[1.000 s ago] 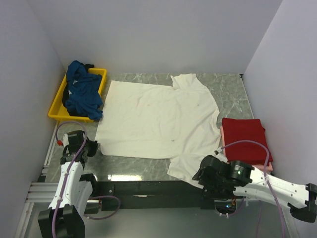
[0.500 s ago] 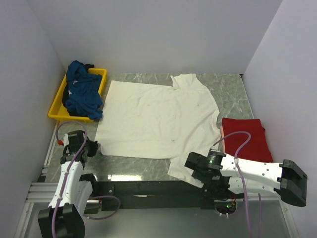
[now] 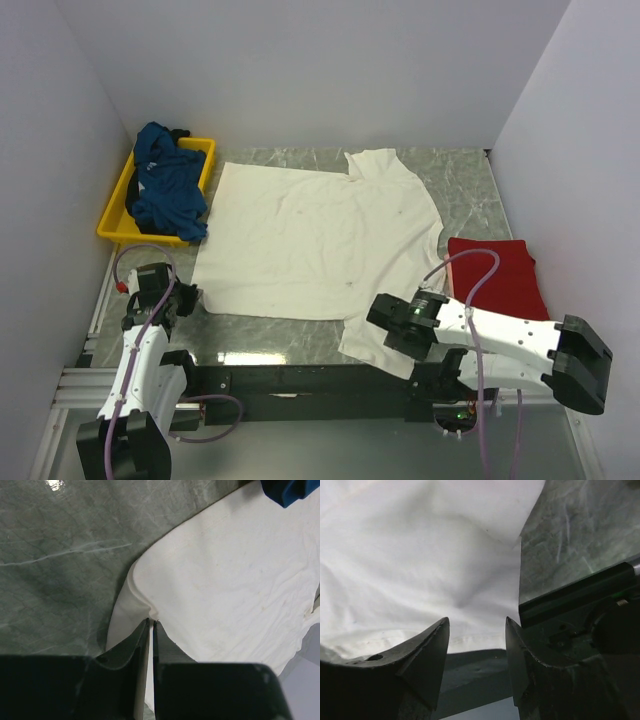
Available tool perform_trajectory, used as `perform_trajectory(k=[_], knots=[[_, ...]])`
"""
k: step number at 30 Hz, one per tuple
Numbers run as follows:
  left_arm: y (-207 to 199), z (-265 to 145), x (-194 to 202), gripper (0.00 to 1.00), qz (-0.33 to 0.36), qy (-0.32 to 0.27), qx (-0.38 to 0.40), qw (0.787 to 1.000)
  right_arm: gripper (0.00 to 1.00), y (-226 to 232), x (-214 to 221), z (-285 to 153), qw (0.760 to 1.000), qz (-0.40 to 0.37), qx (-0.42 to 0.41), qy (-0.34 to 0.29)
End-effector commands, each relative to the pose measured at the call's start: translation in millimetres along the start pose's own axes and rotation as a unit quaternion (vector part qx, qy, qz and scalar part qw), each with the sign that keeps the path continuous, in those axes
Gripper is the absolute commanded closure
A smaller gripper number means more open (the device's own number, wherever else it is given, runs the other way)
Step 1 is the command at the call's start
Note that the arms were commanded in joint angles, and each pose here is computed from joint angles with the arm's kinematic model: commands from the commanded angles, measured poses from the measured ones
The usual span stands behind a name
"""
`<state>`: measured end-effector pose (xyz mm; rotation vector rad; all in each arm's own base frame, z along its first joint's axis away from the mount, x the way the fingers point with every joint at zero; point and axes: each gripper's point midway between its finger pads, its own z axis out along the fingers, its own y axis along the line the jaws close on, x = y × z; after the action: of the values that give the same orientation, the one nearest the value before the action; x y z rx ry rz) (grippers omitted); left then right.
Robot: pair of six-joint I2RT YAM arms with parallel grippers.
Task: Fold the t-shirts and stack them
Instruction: Fold the tshirt
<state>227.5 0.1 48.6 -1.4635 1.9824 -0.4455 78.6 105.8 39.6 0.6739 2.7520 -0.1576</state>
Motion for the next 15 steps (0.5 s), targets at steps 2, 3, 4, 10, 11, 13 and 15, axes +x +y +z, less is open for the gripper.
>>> perform_trajectory(k=[2, 3, 4, 10, 11, 13, 15], knots=[[-17, -5, -6, 0.87, 0.01, -0.005, 0.027, 1.0, 0.45, -2, 24, 25, 0.998, -0.024, 0.003, 0.06], [-16, -5, -6, 0.87, 0.009, -0.007, 0.027, 1.0, 0.45, -2, 33, 31, 0.997, -0.025, 0.0, 0.079], [-17, -6, -6, 0.87, 0.01, -0.006, 0.029, 1.0, 0.45, -4, 36, 34, 0.996, -0.025, 0.006, 0.085], [-17, -6, -7, 0.87, 0.01, -0.007, 0.026, 1.0, 0.47, 0, 34, 33, 0.996, -0.027, 0.005, 0.081], [-16, -6, -7, 0.87, 0.01, -0.008, 0.025, 1.0, 0.51, 5, 29, 29, 0.997, -0.025, -0.002, 0.071], [-17, -7, -8, 0.9, 0.01, -0.01, 0.026, 1.0, 0.56, 3, 19, 24, 0.998, -0.026, 0.002, 0.051], [-17, -7, -9, 0.94, 0.009, -0.014, 0.025, 1.0, 0.81, 5, 13, 17, 0.999, -0.025, -0.003, 0.042]])
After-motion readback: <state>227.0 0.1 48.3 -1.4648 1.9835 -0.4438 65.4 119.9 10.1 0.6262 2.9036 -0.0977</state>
